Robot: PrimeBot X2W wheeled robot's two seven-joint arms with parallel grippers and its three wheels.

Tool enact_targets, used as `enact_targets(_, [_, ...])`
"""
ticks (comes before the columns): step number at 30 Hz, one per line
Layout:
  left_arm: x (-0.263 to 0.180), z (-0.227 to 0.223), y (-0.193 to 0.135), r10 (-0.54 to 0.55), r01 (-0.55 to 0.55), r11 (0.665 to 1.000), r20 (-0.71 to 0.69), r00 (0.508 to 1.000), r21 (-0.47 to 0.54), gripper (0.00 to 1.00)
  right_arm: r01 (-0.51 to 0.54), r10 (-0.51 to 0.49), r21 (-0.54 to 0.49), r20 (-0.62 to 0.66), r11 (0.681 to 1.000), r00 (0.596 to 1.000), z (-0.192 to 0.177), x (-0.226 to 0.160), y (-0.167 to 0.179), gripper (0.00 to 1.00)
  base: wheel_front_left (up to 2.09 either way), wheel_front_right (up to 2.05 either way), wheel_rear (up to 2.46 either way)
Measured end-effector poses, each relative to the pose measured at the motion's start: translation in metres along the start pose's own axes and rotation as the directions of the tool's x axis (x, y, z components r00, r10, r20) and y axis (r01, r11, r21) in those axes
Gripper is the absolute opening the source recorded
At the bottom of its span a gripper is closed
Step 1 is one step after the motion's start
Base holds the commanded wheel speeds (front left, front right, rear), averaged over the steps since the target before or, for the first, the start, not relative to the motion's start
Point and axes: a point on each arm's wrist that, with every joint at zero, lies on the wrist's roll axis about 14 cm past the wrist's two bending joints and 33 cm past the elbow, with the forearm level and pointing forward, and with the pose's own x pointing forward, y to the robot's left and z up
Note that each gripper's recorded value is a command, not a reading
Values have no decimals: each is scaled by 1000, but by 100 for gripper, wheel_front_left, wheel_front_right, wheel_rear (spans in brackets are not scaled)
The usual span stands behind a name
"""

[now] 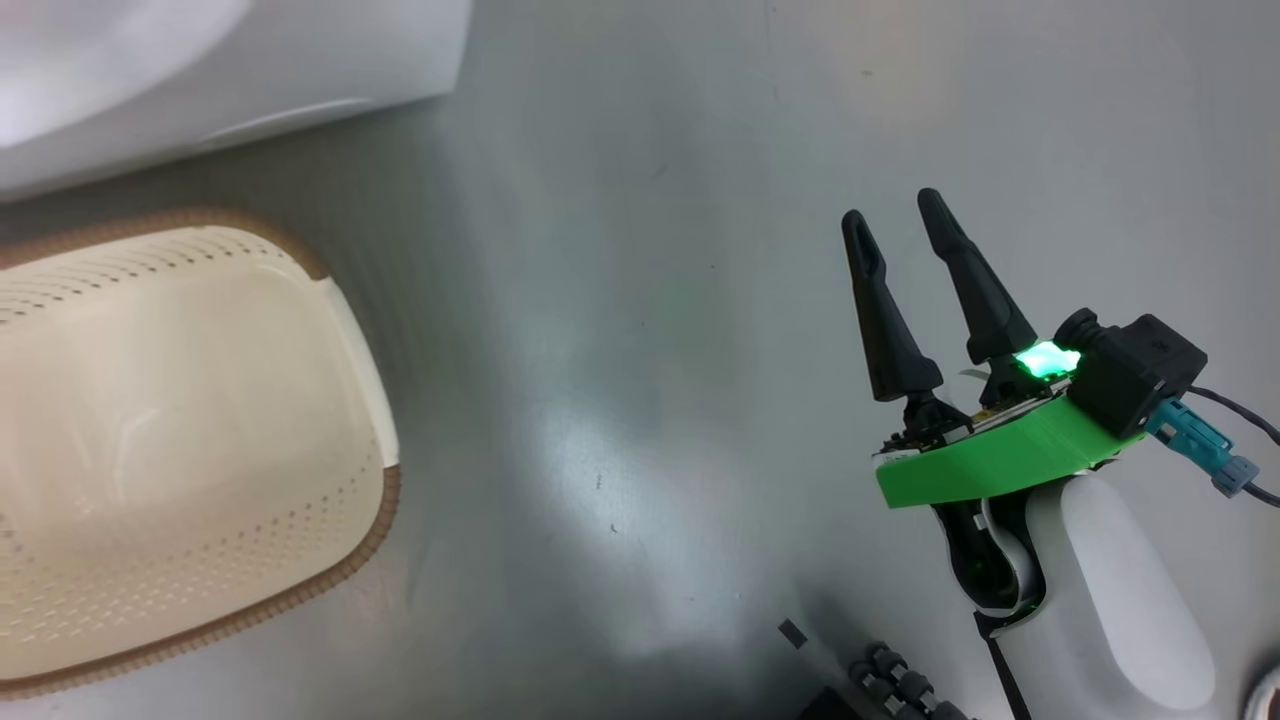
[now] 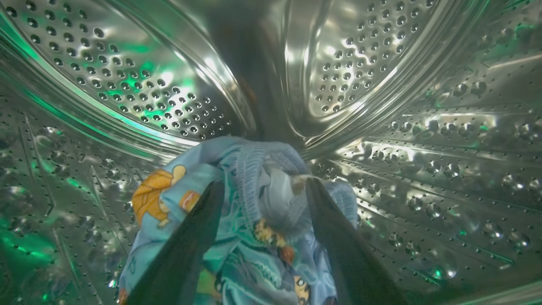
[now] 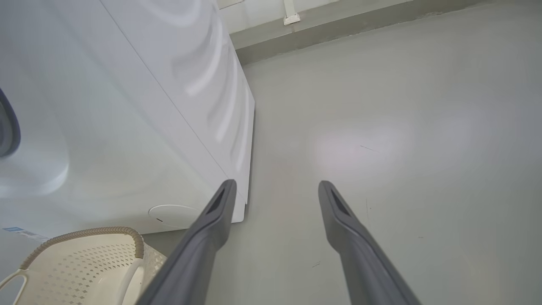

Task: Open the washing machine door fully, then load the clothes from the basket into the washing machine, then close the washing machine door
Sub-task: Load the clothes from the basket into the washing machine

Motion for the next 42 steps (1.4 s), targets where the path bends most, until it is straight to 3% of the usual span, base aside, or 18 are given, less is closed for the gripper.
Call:
enact_targets(12, [-40, -11, -22, -81, 82, 997, -56, 995, 6, 100, -44, 46, -25, 51, 999, 998, 21, 3, 18, 100, 0, 0, 0])
enact_targets(25, [-118, -35, -30, -158, 162, 986, -105, 982, 29, 100, -105, 110, -50, 97, 993, 989, 42, 0, 45, 100, 0, 0, 0])
enact_targets(42, [-237, -41, -29, -100, 97, 994, -63, 993, -48, 100, -153, 158, -47, 163, 987, 974, 76, -24, 72, 100, 0, 0, 0])
